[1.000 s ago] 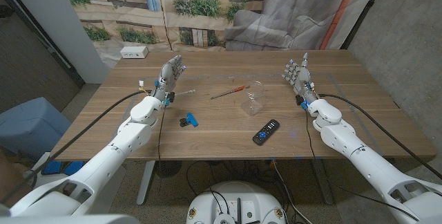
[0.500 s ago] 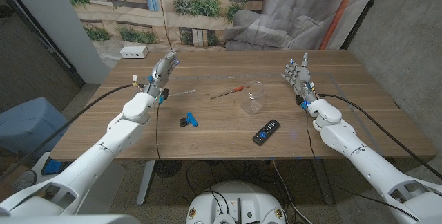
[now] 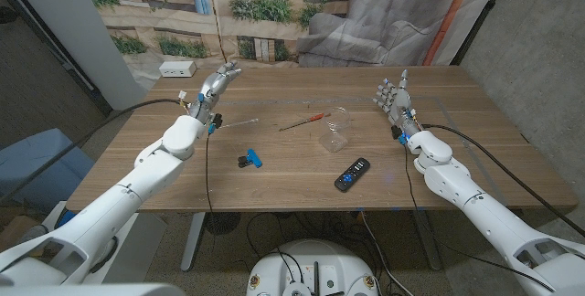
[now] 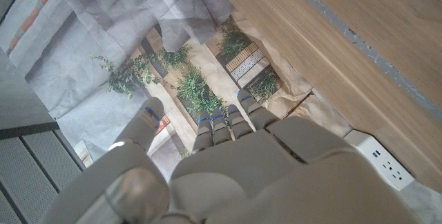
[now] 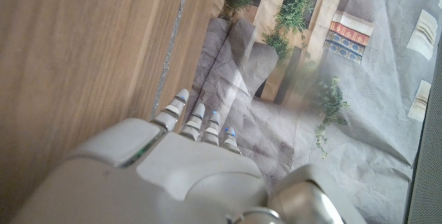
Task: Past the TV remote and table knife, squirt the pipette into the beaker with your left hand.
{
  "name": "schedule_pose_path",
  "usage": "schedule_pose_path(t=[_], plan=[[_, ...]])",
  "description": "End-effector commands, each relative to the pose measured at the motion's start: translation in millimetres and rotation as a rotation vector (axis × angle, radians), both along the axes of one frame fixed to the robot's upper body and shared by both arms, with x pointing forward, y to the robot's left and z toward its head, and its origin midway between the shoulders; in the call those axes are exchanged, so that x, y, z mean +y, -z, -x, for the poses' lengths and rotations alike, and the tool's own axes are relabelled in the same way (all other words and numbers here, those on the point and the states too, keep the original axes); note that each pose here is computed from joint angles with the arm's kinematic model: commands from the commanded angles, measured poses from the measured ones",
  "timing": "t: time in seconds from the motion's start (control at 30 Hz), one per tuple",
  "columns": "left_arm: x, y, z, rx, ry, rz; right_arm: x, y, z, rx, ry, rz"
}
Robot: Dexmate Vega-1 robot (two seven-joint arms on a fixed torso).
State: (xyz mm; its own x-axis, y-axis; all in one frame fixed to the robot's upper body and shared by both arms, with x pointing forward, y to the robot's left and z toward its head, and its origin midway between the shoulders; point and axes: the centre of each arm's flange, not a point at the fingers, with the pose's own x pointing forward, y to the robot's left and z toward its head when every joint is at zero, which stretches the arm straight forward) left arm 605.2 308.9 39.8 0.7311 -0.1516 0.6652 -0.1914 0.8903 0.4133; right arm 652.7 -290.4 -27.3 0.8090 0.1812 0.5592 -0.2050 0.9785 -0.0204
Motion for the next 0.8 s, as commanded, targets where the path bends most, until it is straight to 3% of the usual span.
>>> schedule_pose_path(t=[0.03,0.5,0.8], plan=[[-11.2,-15.7,-0.6,-0.079,-0.166,-0.252,-0.2,-0.1,0.0,0.0,0.0,0.0],[-4.4,-16.5,-6.2,-0.107,-0.353,-0.431,-0.1,0.0,0.0,0.0,0.0,0.0],[-1.5,-22.2,-8.6,-0.126,-0.413,-0.564,0.0,0.0,0.1,0.0,0.0,0.0]])
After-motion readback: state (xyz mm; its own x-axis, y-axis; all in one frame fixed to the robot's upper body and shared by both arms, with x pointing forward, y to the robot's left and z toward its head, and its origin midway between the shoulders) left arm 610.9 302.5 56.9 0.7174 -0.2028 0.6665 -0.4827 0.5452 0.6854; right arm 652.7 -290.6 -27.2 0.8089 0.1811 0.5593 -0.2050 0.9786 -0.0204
